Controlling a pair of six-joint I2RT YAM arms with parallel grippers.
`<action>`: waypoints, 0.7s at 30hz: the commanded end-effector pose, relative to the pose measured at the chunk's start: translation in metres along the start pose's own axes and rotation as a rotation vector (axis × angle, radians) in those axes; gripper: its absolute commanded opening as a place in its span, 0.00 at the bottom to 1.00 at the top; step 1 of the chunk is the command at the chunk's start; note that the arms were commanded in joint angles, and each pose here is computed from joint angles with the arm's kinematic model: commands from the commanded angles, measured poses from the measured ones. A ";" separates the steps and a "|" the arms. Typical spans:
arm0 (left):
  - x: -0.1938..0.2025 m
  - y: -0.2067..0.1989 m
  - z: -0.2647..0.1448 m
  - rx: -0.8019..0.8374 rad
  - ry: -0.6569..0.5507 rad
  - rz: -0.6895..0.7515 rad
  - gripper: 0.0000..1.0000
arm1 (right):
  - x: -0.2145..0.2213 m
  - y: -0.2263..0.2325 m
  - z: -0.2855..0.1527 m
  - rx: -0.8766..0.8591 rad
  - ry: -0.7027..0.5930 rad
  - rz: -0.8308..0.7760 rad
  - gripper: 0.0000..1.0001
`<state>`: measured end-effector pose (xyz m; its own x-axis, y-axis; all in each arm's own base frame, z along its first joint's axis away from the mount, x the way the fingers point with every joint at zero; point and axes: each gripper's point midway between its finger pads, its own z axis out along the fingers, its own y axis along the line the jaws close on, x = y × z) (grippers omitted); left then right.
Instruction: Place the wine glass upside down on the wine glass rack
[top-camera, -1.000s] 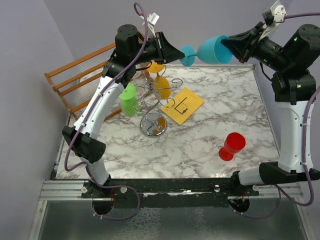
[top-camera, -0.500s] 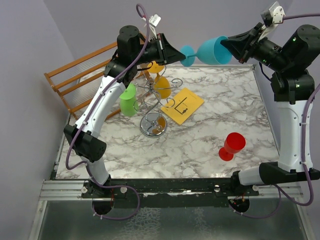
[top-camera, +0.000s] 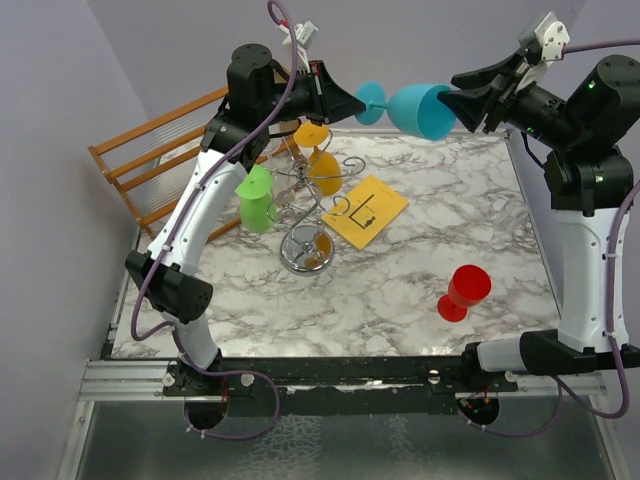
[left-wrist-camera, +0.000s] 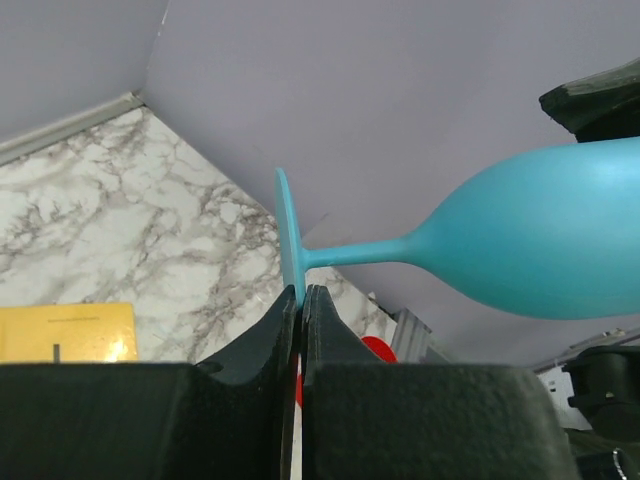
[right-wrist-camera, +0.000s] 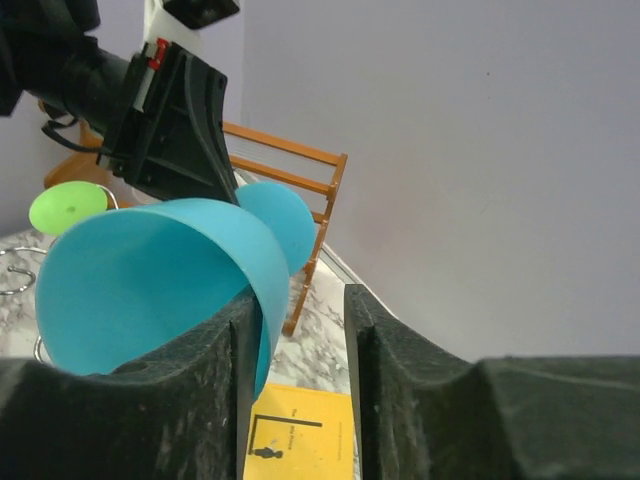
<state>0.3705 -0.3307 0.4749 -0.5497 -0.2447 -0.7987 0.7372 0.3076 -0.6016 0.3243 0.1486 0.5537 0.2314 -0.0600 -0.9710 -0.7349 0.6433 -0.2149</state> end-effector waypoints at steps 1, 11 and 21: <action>-0.039 -0.017 -0.028 -0.054 -0.102 0.178 0.00 | -0.003 0.003 -0.011 0.025 0.021 -0.059 0.43; -0.099 -0.006 -0.081 -0.331 -0.258 0.527 0.00 | 0.001 -0.017 -0.028 0.168 0.093 -0.164 0.68; -0.123 -0.002 -0.098 -0.603 -0.274 0.864 0.00 | 0.074 -0.017 -0.029 0.120 0.255 -0.188 0.75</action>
<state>0.3968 -0.2319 0.5574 0.0971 -0.0632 -0.9933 0.6306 0.7760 0.0123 0.3300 0.1137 0.5221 0.2306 -0.2875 -0.9296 -0.5838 0.7234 -0.3686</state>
